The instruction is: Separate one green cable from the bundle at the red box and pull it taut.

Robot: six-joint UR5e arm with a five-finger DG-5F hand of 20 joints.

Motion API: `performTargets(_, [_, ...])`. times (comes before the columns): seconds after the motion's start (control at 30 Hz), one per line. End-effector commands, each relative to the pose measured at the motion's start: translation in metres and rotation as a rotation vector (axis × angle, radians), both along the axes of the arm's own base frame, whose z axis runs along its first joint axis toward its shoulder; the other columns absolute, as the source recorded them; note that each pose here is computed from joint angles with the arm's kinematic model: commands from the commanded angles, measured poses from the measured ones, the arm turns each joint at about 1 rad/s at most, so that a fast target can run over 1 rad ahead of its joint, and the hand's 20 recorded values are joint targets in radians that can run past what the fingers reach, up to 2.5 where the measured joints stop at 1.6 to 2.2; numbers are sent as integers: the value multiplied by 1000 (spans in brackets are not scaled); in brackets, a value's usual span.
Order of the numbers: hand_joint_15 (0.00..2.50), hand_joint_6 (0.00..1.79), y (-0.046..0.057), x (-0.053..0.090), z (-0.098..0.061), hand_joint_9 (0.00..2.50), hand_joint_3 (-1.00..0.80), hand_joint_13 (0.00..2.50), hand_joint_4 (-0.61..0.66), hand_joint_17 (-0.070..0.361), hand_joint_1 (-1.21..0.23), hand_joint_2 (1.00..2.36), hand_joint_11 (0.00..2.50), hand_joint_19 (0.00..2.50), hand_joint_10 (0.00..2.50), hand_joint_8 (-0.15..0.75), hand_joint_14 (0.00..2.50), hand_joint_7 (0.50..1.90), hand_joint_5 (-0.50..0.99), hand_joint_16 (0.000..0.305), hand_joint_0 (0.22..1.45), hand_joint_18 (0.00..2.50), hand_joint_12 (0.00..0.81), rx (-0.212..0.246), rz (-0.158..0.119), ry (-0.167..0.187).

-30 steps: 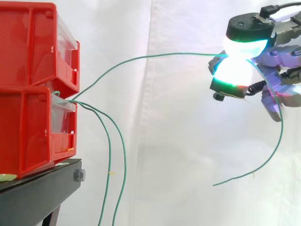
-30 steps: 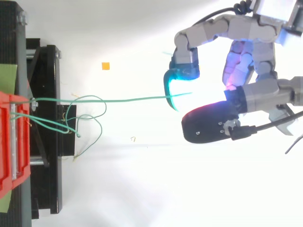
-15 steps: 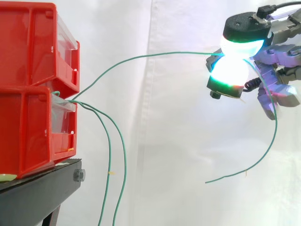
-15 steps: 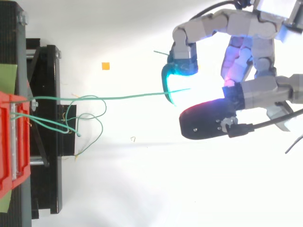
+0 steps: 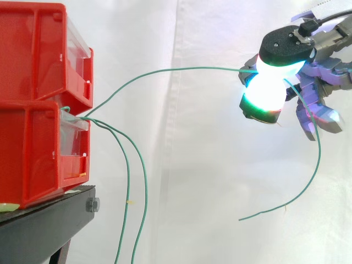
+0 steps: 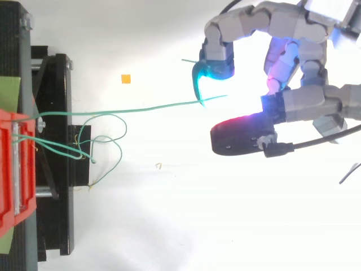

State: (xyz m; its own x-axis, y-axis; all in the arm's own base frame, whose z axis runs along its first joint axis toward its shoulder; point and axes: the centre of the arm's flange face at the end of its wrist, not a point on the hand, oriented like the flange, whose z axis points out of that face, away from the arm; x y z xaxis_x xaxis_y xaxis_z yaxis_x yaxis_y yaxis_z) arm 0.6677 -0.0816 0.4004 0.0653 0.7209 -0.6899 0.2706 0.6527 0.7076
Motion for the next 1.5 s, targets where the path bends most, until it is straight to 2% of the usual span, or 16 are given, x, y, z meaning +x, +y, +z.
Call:
performTargets(0.0, [564,501,0,0,0,2069,-232,1444,13,118,-654,1017,609,533,21,202,19,1339,152,53,721,1085,369,-46,8,7])
performTargets(0.17, [565,501,0,2,1,2064,-233,1445,13,118,-653,1017,623,529,25,197,18,1341,152,52,721,1085,370,-99,19,8])
performTargets(0.23, [563,501,2,3,2,2067,-229,1446,13,118,-654,1017,606,532,21,199,18,1341,152,53,720,1085,369,-138,27,13])
performTargets(0.27, [567,501,1,3,2,2065,-233,1446,11,118,-653,1017,607,533,21,201,19,1341,152,52,720,1085,370,-178,33,17])
performTargets(0.33, [563,501,1,4,2,2066,-228,1448,14,119,-654,1017,606,529,23,204,18,1346,151,53,719,1084,369,-206,36,17])
performTargets(0.37, [568,501,1,5,3,2063,-232,1447,12,119,-653,1017,620,530,24,204,20,1340,152,53,720,1085,365,-244,42,16])
performTargets(0.47, [567,501,2,6,4,2065,-231,1444,12,118,-653,1017,612,533,24,204,19,1341,152,52,719,1082,370,-274,47,14])
performTargets(0.6, [568,501,3,7,4,2062,-232,1449,12,117,-652,1017,615,531,21,202,19,1341,152,52,719,1082,370,-318,69,21])
performTargets(0.7, [569,501,5,7,4,2069,-232,1449,13,117,-652,1017,607,533,21,204,20,1346,151,52,719,1081,371,-383,98,33])
performTargets(0.77, [569,501,5,7,4,2066,-232,1449,12,118,-652,1017,617,531,21,202,18,1340,152,52,719,1080,370,-404,103,35])
performTargets(0.97, [567,501,4,9,5,2068,-233,1448,14,117,-653,1017,615,531,21,200,19,1342,151,52,720,1079,371,-421,106,25])
performTargets(1.07, [567,501,6,9,5,2071,-233,1447,12,117,-653,1017,610,530,23,196,19,1337,152,52,720,1077,370,-426,120,24])
performTargets(1.13, [564,501,5,9,5,2070,-236,1448,13,117,-651,1016,611,532,23,194,20,1340,152,52,721,1077,369,-447,138,25])
performTargets(1.2, [565,501,5,9,5,2068,-231,1448,14,118,-652,1017,617,532,23,196,19,1343,151,52,720,1076,371,-448,139,25])
performTargets(1.33, [568,501,4,9,5,2069,-241,1447,13,118,-649,1016,610,534,23,195,18,1344,151,52,721,1074,365,-431,131,24])
performTargets(1.47, [569,501,3,8,5,2069,-262,1447,20,117,-647,1015,607,533,23,188,20,1342,151,52,718,1074,368,-367,121,12])
